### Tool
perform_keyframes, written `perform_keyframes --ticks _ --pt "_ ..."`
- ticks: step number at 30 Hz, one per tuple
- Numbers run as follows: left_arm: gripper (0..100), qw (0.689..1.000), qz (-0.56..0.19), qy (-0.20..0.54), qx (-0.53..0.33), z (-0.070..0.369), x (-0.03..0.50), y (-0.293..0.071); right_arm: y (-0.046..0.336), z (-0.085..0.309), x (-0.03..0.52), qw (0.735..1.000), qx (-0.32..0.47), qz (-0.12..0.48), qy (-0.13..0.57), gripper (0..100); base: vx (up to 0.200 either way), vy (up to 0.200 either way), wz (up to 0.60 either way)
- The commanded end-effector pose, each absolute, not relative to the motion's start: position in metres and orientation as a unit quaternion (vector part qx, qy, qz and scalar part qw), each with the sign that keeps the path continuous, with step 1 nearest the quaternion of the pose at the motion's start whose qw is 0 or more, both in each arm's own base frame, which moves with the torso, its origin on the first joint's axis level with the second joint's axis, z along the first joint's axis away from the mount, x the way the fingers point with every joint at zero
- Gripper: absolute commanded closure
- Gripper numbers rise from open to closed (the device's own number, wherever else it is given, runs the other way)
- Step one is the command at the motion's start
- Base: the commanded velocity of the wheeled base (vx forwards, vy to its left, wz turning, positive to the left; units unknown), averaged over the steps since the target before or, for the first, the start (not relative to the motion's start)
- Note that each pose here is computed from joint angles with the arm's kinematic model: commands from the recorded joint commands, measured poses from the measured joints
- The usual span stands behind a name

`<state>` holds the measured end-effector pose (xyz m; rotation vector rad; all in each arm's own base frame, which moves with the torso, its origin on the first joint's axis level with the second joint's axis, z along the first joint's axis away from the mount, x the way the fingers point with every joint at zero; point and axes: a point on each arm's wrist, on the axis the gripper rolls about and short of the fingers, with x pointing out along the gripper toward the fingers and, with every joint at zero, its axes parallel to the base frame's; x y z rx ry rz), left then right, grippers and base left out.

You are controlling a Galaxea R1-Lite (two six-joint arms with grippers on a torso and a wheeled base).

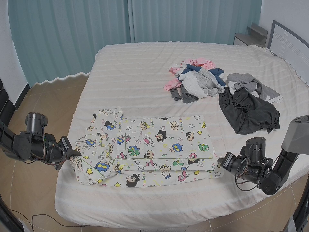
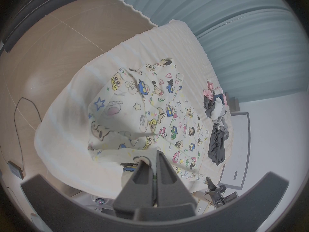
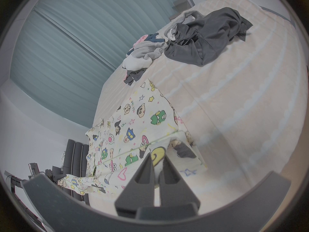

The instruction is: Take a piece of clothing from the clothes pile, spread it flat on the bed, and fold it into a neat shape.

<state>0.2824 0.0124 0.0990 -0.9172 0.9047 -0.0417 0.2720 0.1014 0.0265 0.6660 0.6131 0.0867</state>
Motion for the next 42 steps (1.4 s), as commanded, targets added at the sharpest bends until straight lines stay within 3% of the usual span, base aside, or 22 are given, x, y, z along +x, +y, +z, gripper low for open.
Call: perform_keyframes --ticks 1,13,20,21,32,42 --pt "100 0.789 -0.009 0.427 -0.442 0.087 0.314 0.012 0.102 0.012 0.298 0.901 0.321 0.033 0.289 100 0.000 0.000 0.00" --pt "100 0.784 0.002 0.440 -0.439 0.063 0.347 0.009 0.108 -0.005 0.325 0.908 0.307 0.040 0.283 100 0.000 0.000 0.00" --pt "100 0.788 -0.002 0.408 -0.460 0.067 0.357 0.009 0.105 -0.010 0.333 0.909 0.307 0.033 0.281 100 0.000 0.000 0.00" --pt "100 0.789 -0.003 0.405 -0.463 0.067 0.357 0.009 0.102 -0.011 0.334 0.909 0.308 0.029 0.280 0 0.000 0.000 0.00" --pt "100 0.788 -0.001 0.402 -0.466 0.068 0.357 0.009 0.076 0.000 0.339 0.917 0.327 0.008 0.230 0 0.000 0.000 0.00" --pt "100 0.794 -0.005 0.392 -0.465 0.067 0.361 0.010 0.046 0.045 0.288 0.921 0.346 -0.005 0.177 0 0.000 0.000 0.00"
